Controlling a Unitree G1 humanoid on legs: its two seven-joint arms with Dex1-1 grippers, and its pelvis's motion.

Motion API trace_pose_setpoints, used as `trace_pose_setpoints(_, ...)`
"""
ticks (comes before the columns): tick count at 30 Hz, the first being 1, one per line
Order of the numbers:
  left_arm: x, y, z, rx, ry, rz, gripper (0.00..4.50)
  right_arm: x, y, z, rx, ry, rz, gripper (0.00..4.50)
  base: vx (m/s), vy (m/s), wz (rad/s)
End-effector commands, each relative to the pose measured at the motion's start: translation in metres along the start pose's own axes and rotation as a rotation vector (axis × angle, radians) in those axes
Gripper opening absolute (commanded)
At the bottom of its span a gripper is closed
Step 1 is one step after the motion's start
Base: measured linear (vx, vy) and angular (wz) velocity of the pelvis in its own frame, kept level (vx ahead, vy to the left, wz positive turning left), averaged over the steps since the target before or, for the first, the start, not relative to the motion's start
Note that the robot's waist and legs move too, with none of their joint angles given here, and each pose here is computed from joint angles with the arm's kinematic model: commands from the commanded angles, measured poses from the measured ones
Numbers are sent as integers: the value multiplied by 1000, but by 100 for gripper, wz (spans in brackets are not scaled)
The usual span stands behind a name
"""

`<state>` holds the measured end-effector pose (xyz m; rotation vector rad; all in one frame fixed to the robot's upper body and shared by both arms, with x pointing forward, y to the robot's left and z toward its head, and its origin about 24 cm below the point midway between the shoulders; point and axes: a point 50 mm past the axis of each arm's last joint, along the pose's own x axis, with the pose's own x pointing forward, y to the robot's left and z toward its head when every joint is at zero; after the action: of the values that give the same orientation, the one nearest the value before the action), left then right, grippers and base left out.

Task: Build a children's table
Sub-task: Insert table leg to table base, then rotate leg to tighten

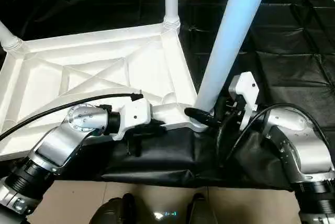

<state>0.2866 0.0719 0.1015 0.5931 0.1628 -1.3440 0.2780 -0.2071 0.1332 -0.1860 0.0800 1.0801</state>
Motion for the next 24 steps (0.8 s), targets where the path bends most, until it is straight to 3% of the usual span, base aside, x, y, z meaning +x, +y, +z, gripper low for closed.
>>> trace_pose_setpoints(1, 6, -8, 6, 30, -60, -46, 0, -3, 3, -5, 45, 37, 55, 352, 0, 0, 0)
trace_pose_setpoints(16, 5, -8, 3, 34, -50, -44, 0, -7, 2, -9, 69, 58, 71, 232, 0, 0, 0)
trace_pose_setpoints(24, 4, -9, 1, 33, -44, -47, 0, -9, 6, -16, 100, 66, 62, 207, 0, 0, 0)
